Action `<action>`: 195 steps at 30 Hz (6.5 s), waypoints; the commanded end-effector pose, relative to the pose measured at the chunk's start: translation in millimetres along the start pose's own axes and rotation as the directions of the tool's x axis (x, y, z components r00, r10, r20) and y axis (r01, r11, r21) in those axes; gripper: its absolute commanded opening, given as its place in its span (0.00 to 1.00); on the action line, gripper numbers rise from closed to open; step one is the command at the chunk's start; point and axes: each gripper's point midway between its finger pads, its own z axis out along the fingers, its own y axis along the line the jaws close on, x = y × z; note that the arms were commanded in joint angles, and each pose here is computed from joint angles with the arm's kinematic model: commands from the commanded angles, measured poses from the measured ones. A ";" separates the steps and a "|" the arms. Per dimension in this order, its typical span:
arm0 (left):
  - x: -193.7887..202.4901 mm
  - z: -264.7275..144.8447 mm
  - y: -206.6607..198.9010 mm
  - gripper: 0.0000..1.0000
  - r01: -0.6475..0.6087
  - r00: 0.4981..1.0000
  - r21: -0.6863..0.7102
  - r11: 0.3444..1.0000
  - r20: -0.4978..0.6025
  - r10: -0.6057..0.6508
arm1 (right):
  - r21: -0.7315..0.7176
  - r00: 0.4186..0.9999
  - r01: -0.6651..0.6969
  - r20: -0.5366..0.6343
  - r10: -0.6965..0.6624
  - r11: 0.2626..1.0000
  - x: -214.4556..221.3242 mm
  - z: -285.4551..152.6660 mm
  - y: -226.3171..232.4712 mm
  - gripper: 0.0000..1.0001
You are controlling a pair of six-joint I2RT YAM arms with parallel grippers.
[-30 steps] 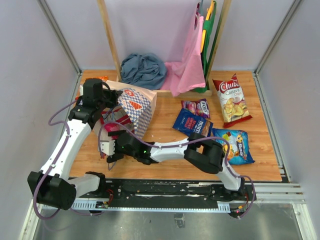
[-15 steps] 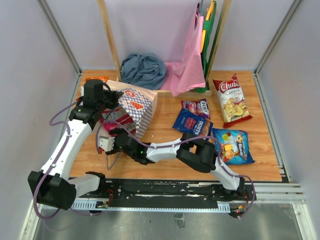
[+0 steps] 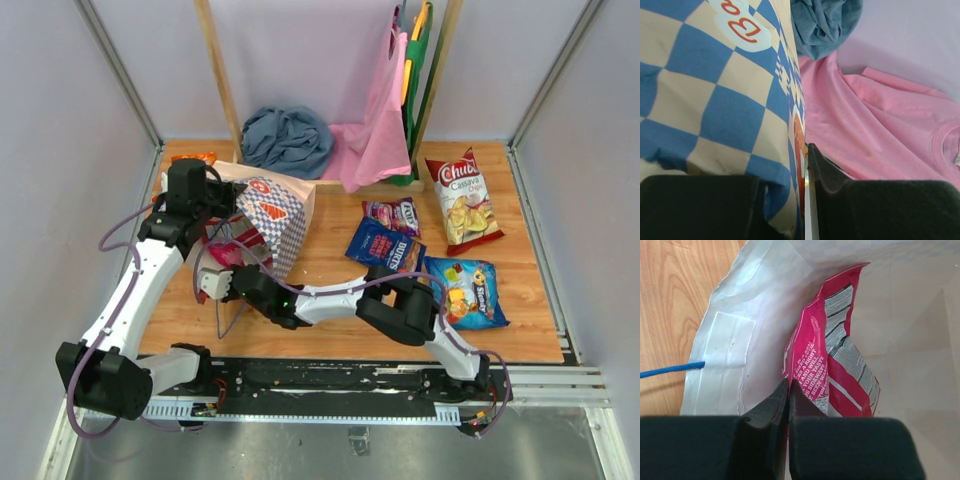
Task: Take the snacks out of the paper bag
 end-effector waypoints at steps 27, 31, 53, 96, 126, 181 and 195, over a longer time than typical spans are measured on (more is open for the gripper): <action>-23.0 2.3 -13.4 0.21 0.000 0.994 0.023 1.000 0.105 -0.002 | -0.185 0.894 -0.100 0.414 0.170 0.978 -157.3 -329.2 -42.3 0.01; -28.9 1.9 -7.6 0.21 -0.010 0.990 0.015 1.000 0.140 0.008 | -0.025 0.874 -0.254 0.422 0.240 0.967 -137.1 -365.7 -108.2 0.01; -71.5 -67.2 18.0 0.21 -0.031 0.932 0.061 0.998 0.362 0.007 | 0.255 0.867 -0.497 0.198 0.458 0.830 -33.6 -247.8 -262.5 0.01; -117.7 -114.3 -27.1 0.28 -0.165 0.810 0.051 0.985 0.576 0.106 | 0.212 0.778 -0.602 -0.063 0.625 0.770 113.0 -121.7 -250.4 0.01; -135.7 -145.4 -32.0 0.32 -0.193 0.743 0.047 0.980 0.659 0.115 | -0.027 0.840 -0.530 0.124 0.529 0.848 -47.9 -174.9 -206.1 0.01; -149.8 -159.4 -32.8 0.32 -0.244 0.670 0.006 0.970 0.724 0.163 | 0.014 0.775 -0.576 -0.308 0.552 0.817 163.5 -102.3 -218.1 0.12; -151.8 -161.0 -29.7 0.32 -0.256 0.655 -0.011 0.967 0.733 0.182 | -0.072 0.695 -0.715 0.035 0.718 0.695 59.2 -151.9 -248.2 0.98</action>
